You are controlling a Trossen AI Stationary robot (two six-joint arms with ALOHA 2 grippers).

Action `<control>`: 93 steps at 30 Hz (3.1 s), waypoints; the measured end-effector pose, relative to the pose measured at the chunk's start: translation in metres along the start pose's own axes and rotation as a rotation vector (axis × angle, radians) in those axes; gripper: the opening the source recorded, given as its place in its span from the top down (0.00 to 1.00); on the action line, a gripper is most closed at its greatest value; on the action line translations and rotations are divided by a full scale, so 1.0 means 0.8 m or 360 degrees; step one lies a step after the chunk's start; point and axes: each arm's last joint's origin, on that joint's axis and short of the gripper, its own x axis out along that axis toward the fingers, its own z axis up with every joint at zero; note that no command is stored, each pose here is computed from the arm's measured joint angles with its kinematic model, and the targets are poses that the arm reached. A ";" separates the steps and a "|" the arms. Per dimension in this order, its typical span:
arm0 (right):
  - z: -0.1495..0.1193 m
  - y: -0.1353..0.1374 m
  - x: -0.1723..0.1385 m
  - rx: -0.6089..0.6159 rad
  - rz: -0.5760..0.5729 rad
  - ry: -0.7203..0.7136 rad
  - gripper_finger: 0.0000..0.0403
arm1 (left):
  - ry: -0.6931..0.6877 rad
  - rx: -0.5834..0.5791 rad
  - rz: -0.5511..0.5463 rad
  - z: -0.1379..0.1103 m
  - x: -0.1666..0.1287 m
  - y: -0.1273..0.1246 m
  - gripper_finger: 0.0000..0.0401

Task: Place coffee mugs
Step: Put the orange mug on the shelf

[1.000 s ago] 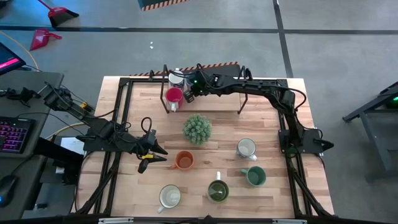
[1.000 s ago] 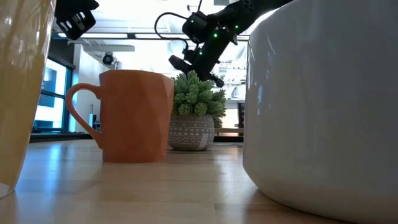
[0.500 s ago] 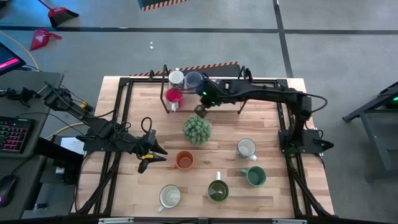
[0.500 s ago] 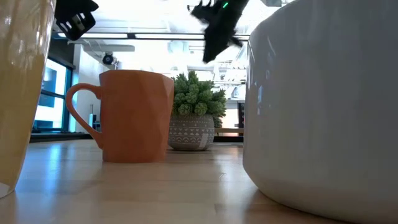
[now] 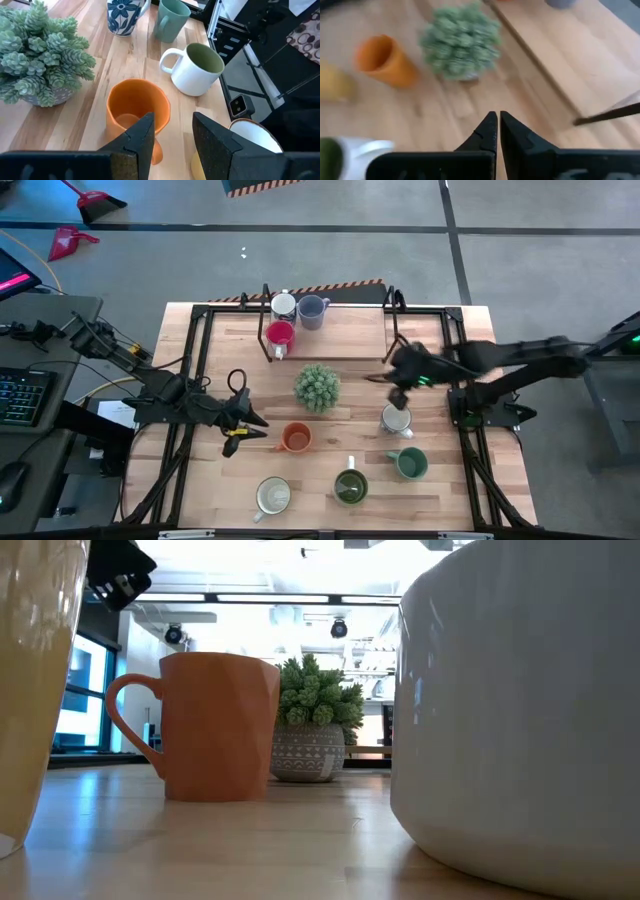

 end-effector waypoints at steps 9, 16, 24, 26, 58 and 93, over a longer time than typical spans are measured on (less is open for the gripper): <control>-0.106 -0.030 -0.004 -0.0228 0.0483 -0.0427 1.00 | -0.0036 -0.0058 0.0069 0.007 0.003 0.011 0.70; -0.140 -0.045 0.011 -0.0152 0.0665 -0.0678 1.00 | -0.0107 -0.0388 0.0191 0.018 0.012 0.031 0.69; -0.146 -0.052 0.010 -0.0107 0.0628 -0.0663 1.00 | 0.0193 -0.0581 0.0284 0.052 0.057 0.031 0.62; -0.148 -0.052 0.012 -0.0136 0.0603 -0.0642 1.00 | 0.0376 -0.0589 0.0364 0.061 0.066 0.028 0.62; -0.159 -0.055 0.017 -0.0251 0.0607 -0.0473 1.00 | 0.0985 -0.0647 0.0706 0.070 0.187 0.013 0.62; -0.159 -0.055 0.017 -0.0217 0.0628 -0.0452 1.00 | 0.1266 -0.0475 0.0980 0.067 0.161 0.024 0.62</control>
